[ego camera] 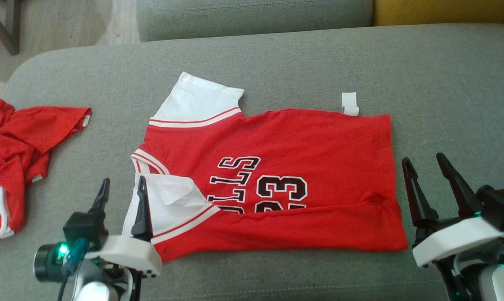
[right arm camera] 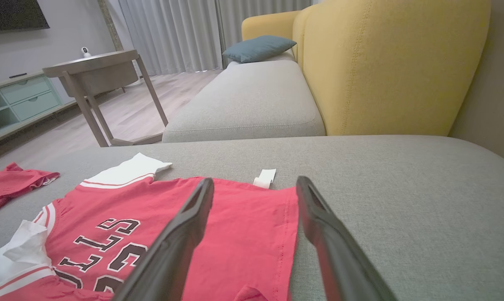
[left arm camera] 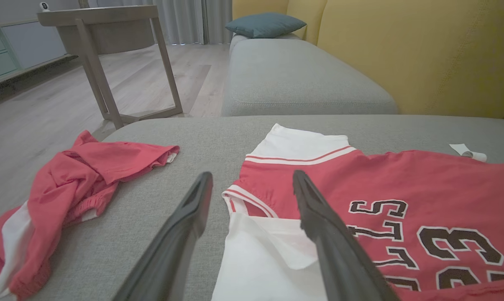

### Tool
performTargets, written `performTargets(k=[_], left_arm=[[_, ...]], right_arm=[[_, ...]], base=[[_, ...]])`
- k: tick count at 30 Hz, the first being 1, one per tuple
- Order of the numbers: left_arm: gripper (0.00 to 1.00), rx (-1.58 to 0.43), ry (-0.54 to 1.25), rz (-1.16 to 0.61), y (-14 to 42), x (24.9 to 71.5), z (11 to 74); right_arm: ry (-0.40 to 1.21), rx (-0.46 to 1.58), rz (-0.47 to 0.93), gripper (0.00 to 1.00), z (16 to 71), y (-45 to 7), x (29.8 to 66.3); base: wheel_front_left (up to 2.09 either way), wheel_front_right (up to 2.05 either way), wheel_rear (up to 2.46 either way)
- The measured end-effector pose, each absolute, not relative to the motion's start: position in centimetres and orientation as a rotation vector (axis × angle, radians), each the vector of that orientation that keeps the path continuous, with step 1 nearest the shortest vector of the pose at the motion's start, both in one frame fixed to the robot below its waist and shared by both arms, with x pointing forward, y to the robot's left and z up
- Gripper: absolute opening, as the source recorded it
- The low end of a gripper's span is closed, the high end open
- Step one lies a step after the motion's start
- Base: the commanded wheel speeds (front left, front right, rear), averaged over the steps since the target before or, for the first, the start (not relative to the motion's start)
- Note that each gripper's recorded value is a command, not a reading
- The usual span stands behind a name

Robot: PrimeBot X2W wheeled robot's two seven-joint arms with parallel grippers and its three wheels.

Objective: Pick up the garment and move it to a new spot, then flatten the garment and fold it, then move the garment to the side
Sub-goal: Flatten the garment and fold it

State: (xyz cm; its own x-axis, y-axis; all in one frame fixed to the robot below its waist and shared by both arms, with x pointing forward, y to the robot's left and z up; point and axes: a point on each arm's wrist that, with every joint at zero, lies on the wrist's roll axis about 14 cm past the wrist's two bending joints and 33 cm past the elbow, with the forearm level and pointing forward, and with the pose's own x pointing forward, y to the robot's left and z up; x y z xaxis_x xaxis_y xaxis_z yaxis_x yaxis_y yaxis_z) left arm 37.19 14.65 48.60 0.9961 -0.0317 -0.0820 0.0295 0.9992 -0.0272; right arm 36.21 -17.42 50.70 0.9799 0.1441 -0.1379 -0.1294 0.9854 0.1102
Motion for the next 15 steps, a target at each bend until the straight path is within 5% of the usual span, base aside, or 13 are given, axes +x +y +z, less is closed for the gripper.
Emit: performTargets(k=[9,15], left_arm=[[1.0,-0.02,0.087,-0.049,14.2,37.5,48.2],[1.0,-0.022,0.056,-0.107,12.9,42.0,48.4]], right_arm=[[0.168,0.114,0.128,1.0,50.1,-17.5,36.4],[0.198,0.123,0.115,1.0,49.0,-17.7,37.7]], base=[[0.0,0.0,0.0],[0.0,0.0,0.0]])
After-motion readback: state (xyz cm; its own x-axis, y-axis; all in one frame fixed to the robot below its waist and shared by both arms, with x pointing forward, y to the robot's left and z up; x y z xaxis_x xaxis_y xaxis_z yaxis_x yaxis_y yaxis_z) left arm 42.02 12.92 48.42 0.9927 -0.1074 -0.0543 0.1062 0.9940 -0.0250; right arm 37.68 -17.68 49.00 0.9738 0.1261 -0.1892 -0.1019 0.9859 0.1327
